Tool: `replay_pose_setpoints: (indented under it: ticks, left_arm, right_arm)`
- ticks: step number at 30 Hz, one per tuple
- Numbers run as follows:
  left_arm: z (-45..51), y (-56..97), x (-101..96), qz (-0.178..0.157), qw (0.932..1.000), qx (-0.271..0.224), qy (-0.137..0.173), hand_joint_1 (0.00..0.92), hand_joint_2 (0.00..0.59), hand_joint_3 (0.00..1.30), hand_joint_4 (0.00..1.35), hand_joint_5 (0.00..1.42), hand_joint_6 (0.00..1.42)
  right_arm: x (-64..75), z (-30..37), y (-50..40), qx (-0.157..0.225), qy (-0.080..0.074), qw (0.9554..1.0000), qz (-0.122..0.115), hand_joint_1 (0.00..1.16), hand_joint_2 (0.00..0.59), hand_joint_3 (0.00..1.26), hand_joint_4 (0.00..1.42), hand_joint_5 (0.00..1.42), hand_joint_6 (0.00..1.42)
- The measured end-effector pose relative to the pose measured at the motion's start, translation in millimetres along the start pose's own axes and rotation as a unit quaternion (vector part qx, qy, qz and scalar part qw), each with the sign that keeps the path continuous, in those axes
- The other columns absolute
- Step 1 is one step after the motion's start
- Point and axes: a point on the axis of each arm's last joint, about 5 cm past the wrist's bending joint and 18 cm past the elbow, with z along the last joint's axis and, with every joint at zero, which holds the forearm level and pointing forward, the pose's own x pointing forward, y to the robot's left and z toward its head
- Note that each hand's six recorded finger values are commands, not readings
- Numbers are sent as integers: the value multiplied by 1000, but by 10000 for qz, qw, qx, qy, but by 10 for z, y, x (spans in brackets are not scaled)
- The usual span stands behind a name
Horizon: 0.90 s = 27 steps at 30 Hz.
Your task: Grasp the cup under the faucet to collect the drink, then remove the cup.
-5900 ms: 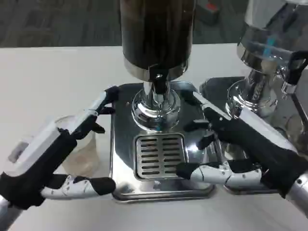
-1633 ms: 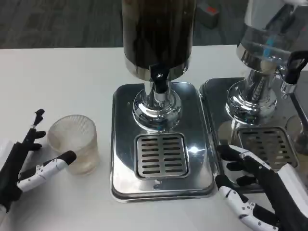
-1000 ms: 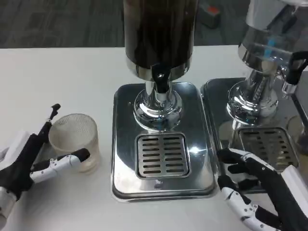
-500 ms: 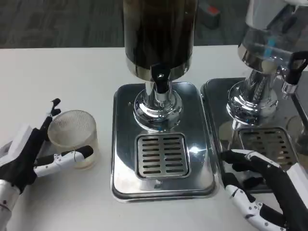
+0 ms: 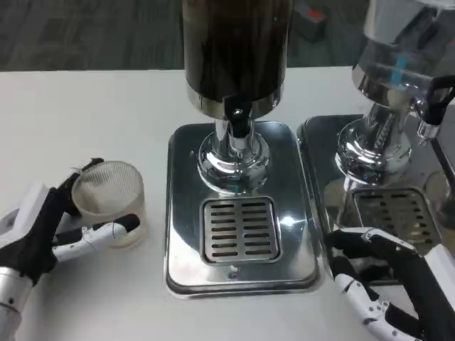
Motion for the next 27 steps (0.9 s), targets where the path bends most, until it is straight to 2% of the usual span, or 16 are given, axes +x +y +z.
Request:
replay_pose_setpoints:
  ticks: [9,20,21,27]
  left_arm:
    - [3,-7,-4,9,10000,-40,-46,293,47,402,471,674,1088]
    - [30,-95,-11,114,9999,-50,-90,389,79,543,629,820,1266]
    - [31,-95,-11,138,9999,-48,-91,421,80,553,643,830,1277]
    - [33,-111,-13,237,9996,93,-121,446,70,573,662,858,1292]
  right_arm:
    - [7,4,3,28,-9,10000,-25,275,463,454,361,356,517]
    - [25,6,-10,23,-47,10000,-55,237,476,468,375,356,517]
    - [26,7,-10,23,-50,10000,-56,236,476,469,375,358,517]
    - [30,6,0,49,-46,10000,-51,209,483,482,385,366,517]
